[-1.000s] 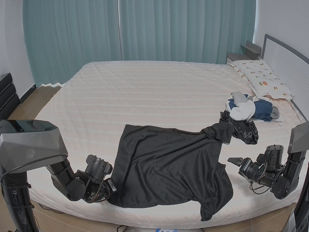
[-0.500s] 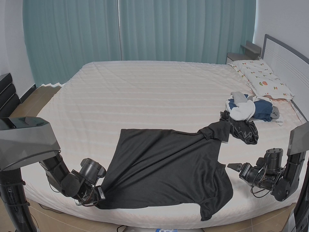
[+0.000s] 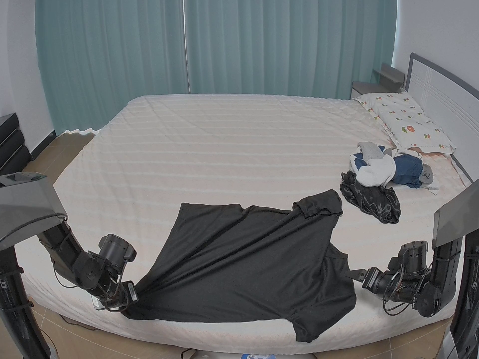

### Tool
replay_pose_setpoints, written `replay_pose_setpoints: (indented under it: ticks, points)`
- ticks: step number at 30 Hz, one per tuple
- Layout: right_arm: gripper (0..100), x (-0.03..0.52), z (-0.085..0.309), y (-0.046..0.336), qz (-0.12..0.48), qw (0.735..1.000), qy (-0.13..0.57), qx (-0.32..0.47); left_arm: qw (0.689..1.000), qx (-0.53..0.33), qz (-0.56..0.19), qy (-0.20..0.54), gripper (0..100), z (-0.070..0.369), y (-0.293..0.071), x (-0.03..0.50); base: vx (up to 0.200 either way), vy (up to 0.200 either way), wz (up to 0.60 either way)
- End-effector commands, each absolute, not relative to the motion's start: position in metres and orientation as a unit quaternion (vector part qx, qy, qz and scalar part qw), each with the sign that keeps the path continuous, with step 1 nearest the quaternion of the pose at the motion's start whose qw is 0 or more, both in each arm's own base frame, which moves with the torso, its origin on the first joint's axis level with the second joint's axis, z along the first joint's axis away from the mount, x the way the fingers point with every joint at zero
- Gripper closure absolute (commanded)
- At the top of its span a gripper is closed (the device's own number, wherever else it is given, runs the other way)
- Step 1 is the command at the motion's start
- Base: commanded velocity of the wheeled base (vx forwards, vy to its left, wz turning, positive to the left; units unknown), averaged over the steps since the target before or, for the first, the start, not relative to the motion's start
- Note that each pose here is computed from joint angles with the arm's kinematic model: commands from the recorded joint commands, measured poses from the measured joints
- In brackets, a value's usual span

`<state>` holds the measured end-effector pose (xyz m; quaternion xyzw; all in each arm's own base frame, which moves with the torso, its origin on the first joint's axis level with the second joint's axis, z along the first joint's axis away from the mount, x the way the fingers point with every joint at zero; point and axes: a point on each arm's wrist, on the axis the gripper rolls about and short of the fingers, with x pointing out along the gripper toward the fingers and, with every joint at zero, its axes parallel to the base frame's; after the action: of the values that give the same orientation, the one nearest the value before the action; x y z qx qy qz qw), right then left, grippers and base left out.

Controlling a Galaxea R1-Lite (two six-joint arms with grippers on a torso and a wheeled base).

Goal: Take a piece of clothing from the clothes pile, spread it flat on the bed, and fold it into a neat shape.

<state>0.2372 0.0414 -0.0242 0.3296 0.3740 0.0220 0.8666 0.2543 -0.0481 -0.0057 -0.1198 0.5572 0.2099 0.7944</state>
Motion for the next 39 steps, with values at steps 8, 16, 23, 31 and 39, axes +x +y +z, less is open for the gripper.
replay_pose_setpoints:
  ticks: [8,16,23,31,39]
  points:
    - [0,0.235,-0.036,0.054,0.040,0.860,0.394,0.321,0.790,-0.129,0.229,0.554,100,-0.003,-0.031,0.257,0.000,0.000,0.00]
    - [0,0.235,-0.048,0.063,0.053,0.862,0.396,0.312,0.793,-0.139,0.238,0.544,100,0.003,-0.023,0.259,0.000,0.000,0.00]
    - [100,0.238,-0.049,0.063,0.054,0.864,0.391,0.311,0.795,-0.141,0.235,0.541,100,0.003,-0.024,0.261,0.000,0.000,0.00]
    - [100,0.261,-0.032,0.062,0.062,0.885,0.330,0.323,0.803,-0.157,0.230,0.528,100,0.005,-0.025,0.270,0.000,0.000,0.00]
    - [100,0.314,-0.008,0.069,0.081,0.901,0.269,0.329,0.834,-0.210,0.231,0.455,100,0.009,-0.025,0.287,0.000,0.000,0.00]
